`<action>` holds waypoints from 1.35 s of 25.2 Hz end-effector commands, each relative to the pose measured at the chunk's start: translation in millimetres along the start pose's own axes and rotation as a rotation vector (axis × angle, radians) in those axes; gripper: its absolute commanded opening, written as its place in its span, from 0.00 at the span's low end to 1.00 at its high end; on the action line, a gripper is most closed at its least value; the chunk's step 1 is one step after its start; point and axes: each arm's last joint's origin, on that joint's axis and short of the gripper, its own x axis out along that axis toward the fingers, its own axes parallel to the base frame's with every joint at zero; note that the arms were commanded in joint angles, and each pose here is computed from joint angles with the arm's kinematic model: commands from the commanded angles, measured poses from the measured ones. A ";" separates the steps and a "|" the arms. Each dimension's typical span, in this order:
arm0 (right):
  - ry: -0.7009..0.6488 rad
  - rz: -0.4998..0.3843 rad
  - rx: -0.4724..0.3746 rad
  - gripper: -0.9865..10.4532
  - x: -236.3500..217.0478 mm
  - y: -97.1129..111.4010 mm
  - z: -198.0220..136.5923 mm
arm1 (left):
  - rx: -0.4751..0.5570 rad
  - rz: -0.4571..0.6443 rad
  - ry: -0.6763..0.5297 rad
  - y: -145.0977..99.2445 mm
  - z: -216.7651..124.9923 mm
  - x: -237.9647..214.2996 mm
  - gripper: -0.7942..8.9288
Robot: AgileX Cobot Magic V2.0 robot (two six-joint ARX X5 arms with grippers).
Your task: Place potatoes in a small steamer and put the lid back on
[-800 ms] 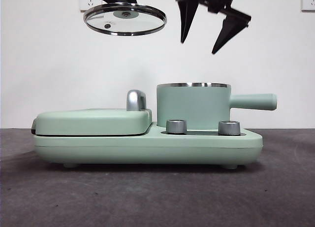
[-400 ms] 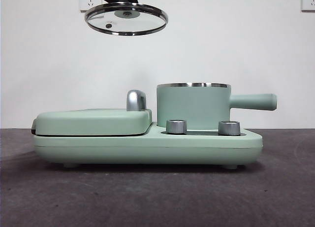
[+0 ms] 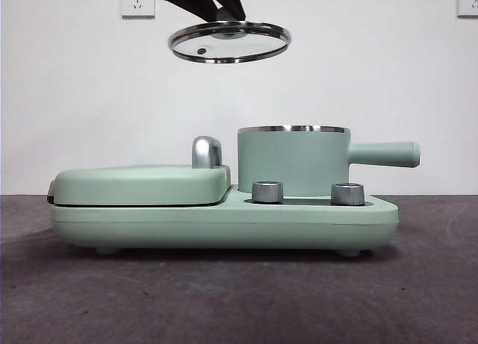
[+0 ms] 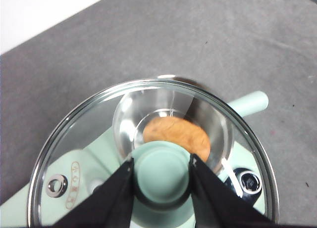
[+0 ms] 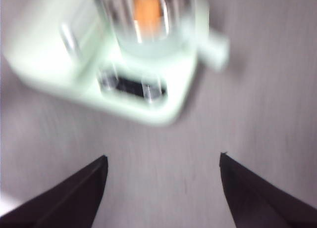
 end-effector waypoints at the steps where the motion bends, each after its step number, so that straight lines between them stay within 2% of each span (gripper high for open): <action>1: -0.105 0.028 0.008 0.39 -10.2 -1.4 -15.4 | 0.023 -0.016 -0.030 -3.0 6.2 12.2 0.10; 8: -0.145 0.086 0.020 0.39 -13.0 -5.5 -49.1 | 0.132 -0.053 -0.040 -9.9 4.7 42.9 0.10; 12: -0.129 0.132 0.024 0.39 -10.4 -5.1 -53.8 | 0.206 -0.081 -0.040 -13.0 1.7 61.4 0.10; 17: -0.126 0.137 0.024 0.39 -9.3 -5.0 -54.1 | 0.269 -0.099 -0.054 -15.9 -1.4 83.0 0.10; 26: -0.126 0.137 0.026 0.39 -9.3 -5.1 -54.1 | 0.299 -0.145 -0.106 -13.6 -5.5 111.9 0.10; 34: -0.126 0.136 0.026 0.39 -9.3 -5.1 -54.2 | 0.295 -0.150 -0.096 -12.4 -9.6 121.0 0.10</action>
